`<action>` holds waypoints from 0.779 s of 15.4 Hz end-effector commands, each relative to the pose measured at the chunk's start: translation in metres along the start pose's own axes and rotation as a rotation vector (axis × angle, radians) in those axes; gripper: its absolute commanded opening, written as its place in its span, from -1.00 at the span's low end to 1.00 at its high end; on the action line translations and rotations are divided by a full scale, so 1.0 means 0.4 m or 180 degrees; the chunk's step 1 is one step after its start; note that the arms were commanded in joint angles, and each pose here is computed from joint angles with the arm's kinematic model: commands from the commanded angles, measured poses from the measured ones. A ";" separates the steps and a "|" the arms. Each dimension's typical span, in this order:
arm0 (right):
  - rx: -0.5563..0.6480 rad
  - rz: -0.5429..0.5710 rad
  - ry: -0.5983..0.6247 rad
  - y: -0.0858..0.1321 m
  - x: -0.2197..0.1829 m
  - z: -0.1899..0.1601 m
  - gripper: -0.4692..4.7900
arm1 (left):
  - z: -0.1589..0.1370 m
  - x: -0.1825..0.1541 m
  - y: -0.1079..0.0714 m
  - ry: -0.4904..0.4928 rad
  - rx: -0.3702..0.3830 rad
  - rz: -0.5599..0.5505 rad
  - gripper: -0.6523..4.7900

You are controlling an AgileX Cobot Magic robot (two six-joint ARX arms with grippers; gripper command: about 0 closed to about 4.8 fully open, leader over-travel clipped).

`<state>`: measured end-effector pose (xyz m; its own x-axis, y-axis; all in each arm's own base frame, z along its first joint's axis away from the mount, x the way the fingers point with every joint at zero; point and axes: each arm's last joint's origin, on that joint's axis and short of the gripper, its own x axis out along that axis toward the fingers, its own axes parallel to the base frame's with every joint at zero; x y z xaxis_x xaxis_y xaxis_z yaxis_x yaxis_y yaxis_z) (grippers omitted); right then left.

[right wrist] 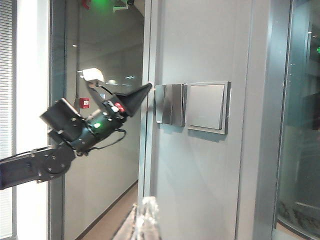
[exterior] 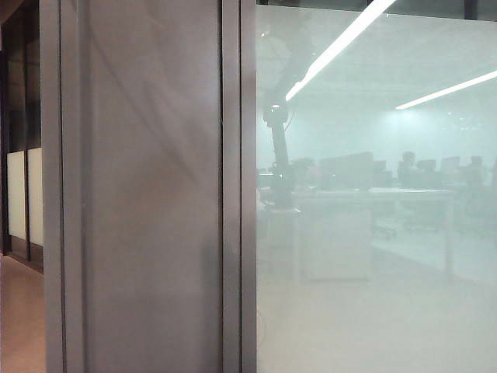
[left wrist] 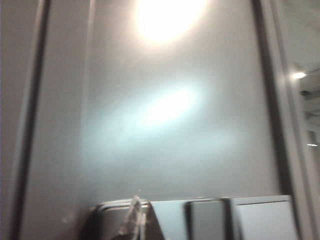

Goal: Raise the arm to find the leftmost switch on the wall and turn off the lights.

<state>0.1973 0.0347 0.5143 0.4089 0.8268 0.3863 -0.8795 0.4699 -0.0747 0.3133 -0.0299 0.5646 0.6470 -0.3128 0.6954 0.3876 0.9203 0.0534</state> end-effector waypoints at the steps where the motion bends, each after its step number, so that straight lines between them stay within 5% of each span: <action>1: -0.0043 0.0096 -0.0012 0.016 -0.003 0.014 -0.82 | -0.003 0.004 0.007 -0.0111 0.0056 0.0244 -0.78; 12: -0.0064 0.0107 -0.0031 0.026 -0.007 0.022 -0.83 | -0.038 0.011 0.014 -0.0065 -0.0007 0.0189 -0.78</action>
<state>0.1873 0.0345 0.5180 0.3849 0.8393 0.3840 -0.8876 0.4506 -0.0952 0.3269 -0.0290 0.5575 0.6507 -0.2469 0.7181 0.3435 0.9391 0.0116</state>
